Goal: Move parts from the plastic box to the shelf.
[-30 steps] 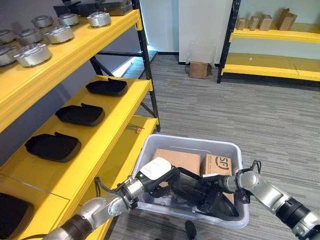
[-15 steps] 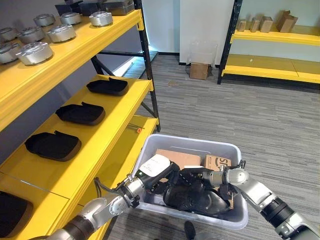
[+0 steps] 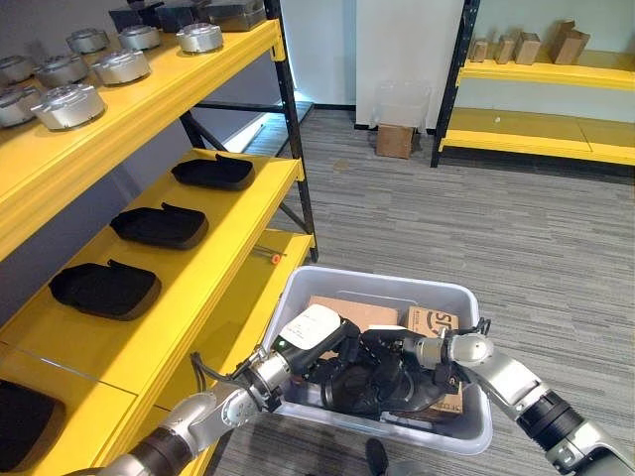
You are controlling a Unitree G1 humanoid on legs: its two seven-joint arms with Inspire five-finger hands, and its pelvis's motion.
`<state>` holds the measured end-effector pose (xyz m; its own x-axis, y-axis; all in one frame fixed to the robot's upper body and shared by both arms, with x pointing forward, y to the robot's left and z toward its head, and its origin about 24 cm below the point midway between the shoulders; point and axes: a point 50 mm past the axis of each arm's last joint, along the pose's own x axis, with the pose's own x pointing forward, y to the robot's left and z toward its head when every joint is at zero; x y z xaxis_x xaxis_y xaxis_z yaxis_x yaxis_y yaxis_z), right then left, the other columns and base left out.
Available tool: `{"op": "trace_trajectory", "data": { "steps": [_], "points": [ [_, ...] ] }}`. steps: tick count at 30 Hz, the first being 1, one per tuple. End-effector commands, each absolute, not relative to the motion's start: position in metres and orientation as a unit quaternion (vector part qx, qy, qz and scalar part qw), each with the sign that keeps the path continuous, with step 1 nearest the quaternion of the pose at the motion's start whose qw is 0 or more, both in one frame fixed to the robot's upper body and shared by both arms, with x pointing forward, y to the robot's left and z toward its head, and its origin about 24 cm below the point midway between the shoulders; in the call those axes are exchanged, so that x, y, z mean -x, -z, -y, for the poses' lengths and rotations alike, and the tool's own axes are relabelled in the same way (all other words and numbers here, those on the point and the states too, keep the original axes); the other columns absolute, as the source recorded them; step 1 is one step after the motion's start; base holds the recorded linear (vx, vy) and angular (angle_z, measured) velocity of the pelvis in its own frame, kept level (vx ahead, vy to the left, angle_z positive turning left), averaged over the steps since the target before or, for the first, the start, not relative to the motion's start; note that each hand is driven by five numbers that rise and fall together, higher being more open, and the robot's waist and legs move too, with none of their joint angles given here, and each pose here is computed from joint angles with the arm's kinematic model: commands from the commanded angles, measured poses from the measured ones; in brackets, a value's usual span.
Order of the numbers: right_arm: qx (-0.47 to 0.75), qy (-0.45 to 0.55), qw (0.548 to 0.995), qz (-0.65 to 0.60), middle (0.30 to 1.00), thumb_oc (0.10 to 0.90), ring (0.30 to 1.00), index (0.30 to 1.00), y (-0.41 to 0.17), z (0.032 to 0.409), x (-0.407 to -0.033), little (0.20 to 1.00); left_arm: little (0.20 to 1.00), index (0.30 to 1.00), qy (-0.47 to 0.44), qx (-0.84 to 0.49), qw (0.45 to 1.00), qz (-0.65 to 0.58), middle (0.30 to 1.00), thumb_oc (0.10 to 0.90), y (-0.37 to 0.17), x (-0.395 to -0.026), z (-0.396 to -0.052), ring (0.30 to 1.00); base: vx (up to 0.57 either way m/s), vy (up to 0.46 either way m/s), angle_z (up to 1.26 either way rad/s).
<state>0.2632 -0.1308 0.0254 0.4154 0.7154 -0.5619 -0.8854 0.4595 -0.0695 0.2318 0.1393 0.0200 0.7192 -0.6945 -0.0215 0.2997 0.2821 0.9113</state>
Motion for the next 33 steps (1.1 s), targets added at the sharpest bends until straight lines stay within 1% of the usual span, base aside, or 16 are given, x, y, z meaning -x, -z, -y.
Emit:
{"op": "trace_trajectory", "data": {
  "steps": [1,8,12,14,15,16,18,19,20,21,22,23,25,27,30,33],
  "points": [
    [0.153,-0.5,0.845,-0.109,1.0,0.9,1.0,1.0,-0.074,0.107,-0.284,1.0,0.3,0.3,0.264,-0.481,0.791,0.27,0.3,0.4,-0.05,-0.251,-0.134,0.3,0.0,0.0,0.0],
    [0.153,-0.479,0.858,-0.11,1.0,0.9,1.0,1.0,-0.075,0.113,-0.287,1.0,0.3,0.3,0.261,-0.481,0.793,0.269,0.3,0.4,-0.05,-0.25,-0.137,0.3,0.0,0.0,0.0],
    [0.138,-0.456,0.875,-0.089,1.0,0.9,1.0,1.0,-0.08,0.116,-0.29,1.0,0.3,0.3,0.25,-0.481,0.796,0.27,0.3,0.4,-0.051,-0.25,-0.139,0.3,0.0,0.0,0.0],
    [0.118,-0.433,0.892,-0.049,1.0,0.9,1.0,1.0,-0.091,0.117,-0.295,1.0,0.3,0.3,0.238,-0.478,0.801,0.269,0.3,0.4,-0.052,-0.251,-0.142,0.3,0.0,0.0,0.0],
    [0.117,-0.431,0.894,-0.045,1.0,0.9,1.0,1.0,-0.092,0.117,-0.295,1.0,0.3,0.3,0.237,-0.478,0.802,0.269,0.3,0.4,-0.053,-0.252,-0.142,0.3,0.0,0.0,0.0],
    [0.118,-0.402,0.908,0.0,1.0,0.9,1.0,1.0,-0.103,0.118,-0.299,1.0,0.3,0.3,0.226,-0.474,0.808,0.268,0.3,0.4,-0.053,-0.253,-0.144,0.3,0.0,0.0,0.0],
    [0.095,-0.393,0.914,0.023,1.0,0.9,1.0,1.0,-0.114,0.118,-0.302,1.0,0.3,0.3,0.217,-0.471,0.812,0.267,0.3,0.4,-0.054,-0.253,-0.146,0.3,0.0,0.0,0.0],
    [0.083,-0.379,0.919,0.065,1.0,0.9,1.0,1.0,-0.128,0.117,-0.303,1.0,0.3,0.3,0.203,-0.464,0.822,0.262,0.3,0.4,-0.055,-0.255,-0.148,0.3,0.0,0.0,0.0],
    [0.083,-0.374,0.921,0.073,1.0,0.9,1.0,1.0,-0.132,0.117,-0.303,1.0,0.347,0.347,0.201,-0.461,0.824,0.26,0.347,0.433,-0.055,-0.255,-0.149,0.347,0.0,0.0,0.0],
    [0.079,-0.366,0.923,0.087,1.0,0.9,1.0,1.0,-0.14,0.117,-0.303,1.0,0.558,0.558,0.195,-0.459,0.827,0.26,0.558,0.584,-0.056,-0.255,-0.151,0.558,0.0,0.0,0.0],
    [0.073,-0.358,0.925,0.105,1.0,0.9,1.0,1.0,-0.148,0.117,-0.304,1.0,1.0,1.0,0.188,-0.456,0.829,0.264,1.0,0.9,-0.057,-0.256,-0.152,1.0,0.0,0.0,0.0],
    [0.072,-0.333,0.93,0.139,1.0,0.9,1.0,1.0,-0.164,0.12,-0.303,1.0,1.0,1.0,0.178,-0.451,0.835,0.261,1.0,0.9,-0.057,-0.255,-0.155,1.0,0.0,0.0,0.0],
    [0.066,-0.327,0.93,0.155,1.0,0.9,1.0,1.0,-0.175,0.122,-0.302,1.0,1.0,1.0,0.172,-0.447,0.838,0.261,1.0,0.9,-0.058,-0.255,-0.157,1.0,0.0,0.0,0.0],
    [0.085,-0.302,0.931,0.188,1.0,0.9,1.0,1.0,-0.192,0.127,-0.298,1.0,1.0,1.0,0.165,-0.445,0.841,0.261,1.0,0.9,-0.059,-0.255,-0.161,1.0,0.0,0.0,0.0],
    [0.17,-0.219,0.934,0.227,1.0,0.9,1.0,1.0,-0.221,0.157,-0.288,1.0,1.0,1.0,0.145,-0.442,0.847,0.256,1.0,0.9,-0.061,-0.252,-0.17,1.0,0.0,0.003,-0.01],
    [0.195,-0.179,0.939,0.218,1.0,0.9,1.0,1.0,-0.223,0.187,-0.275,1.0,1.0,1.0,0.129,-0.445,0.851,0.247,1.0,0.9,-0.063,-0.249,-0.181,1.0,-0.03,0.002,-0.08]
  ]
}}
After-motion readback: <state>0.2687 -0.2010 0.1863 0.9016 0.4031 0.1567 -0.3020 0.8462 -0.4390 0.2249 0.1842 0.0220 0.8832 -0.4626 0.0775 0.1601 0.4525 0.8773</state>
